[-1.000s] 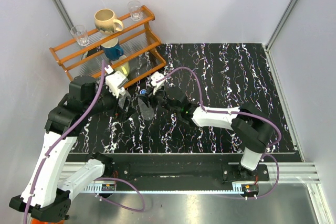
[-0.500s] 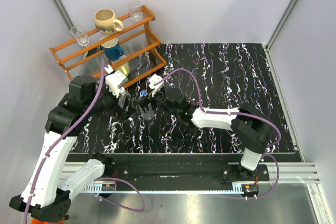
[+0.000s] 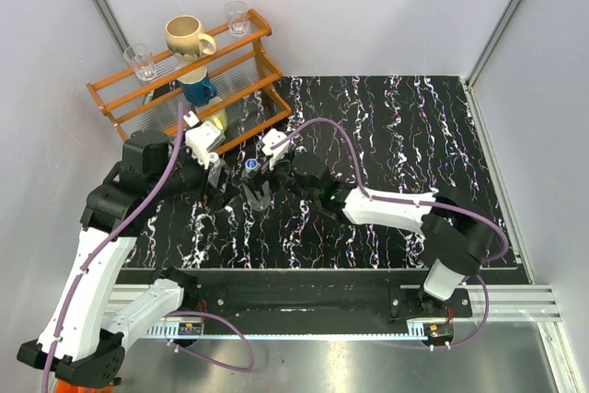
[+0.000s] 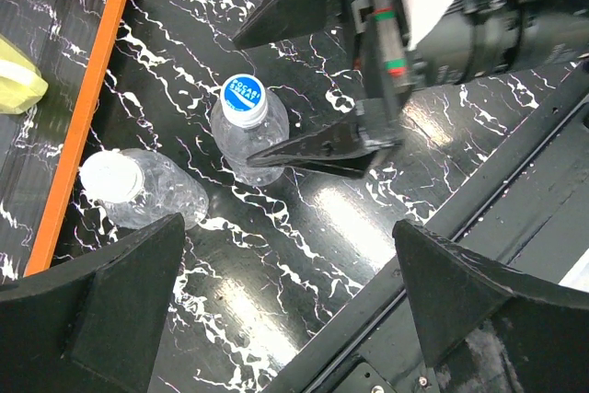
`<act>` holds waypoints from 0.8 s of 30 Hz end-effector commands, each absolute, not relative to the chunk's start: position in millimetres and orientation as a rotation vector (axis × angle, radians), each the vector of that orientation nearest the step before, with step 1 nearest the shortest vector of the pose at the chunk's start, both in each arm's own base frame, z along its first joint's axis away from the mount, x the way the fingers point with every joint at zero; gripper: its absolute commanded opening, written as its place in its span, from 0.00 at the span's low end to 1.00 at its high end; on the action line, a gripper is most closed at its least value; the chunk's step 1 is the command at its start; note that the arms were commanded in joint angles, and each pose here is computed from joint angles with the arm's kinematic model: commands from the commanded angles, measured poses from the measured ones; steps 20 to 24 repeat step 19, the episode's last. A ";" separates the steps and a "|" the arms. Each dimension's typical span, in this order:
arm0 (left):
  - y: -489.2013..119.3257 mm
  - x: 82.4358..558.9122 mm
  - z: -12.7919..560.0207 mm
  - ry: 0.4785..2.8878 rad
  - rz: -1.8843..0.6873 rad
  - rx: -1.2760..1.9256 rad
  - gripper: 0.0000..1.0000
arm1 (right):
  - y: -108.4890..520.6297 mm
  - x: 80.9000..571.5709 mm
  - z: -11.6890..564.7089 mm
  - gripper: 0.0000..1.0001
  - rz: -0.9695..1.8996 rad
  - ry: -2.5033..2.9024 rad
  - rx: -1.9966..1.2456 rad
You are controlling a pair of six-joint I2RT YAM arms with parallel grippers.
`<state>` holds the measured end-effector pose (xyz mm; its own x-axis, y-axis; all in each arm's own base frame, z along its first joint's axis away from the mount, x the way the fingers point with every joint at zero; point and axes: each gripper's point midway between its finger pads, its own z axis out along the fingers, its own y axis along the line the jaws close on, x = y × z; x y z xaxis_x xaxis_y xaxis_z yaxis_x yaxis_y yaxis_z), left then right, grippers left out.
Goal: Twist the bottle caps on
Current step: Place the plastic bottle at the center of the board, then reset both arms
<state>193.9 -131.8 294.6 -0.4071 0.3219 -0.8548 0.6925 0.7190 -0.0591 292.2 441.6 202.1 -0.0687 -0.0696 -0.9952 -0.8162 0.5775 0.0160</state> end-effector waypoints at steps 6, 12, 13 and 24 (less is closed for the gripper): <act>-138.4 215.0 322.7 1.914 -0.508 0.739 0.99 | 388.4 259.6 327.8 1.00 0.827 1.615 -0.575; -140.5 217.4 322.3 1.896 -0.531 0.716 0.99 | 293.6 252.0 319.9 1.00 0.559 1.914 -0.291; -143.1 216.4 318.3 1.896 -0.551 0.721 0.99 | 285.2 247.1 319.7 1.00 0.552 1.910 -0.300; -134.9 214.6 313.7 1.889 -0.522 0.671 0.99 | 235.7 228.9 336.0 1.00 0.512 1.863 -0.255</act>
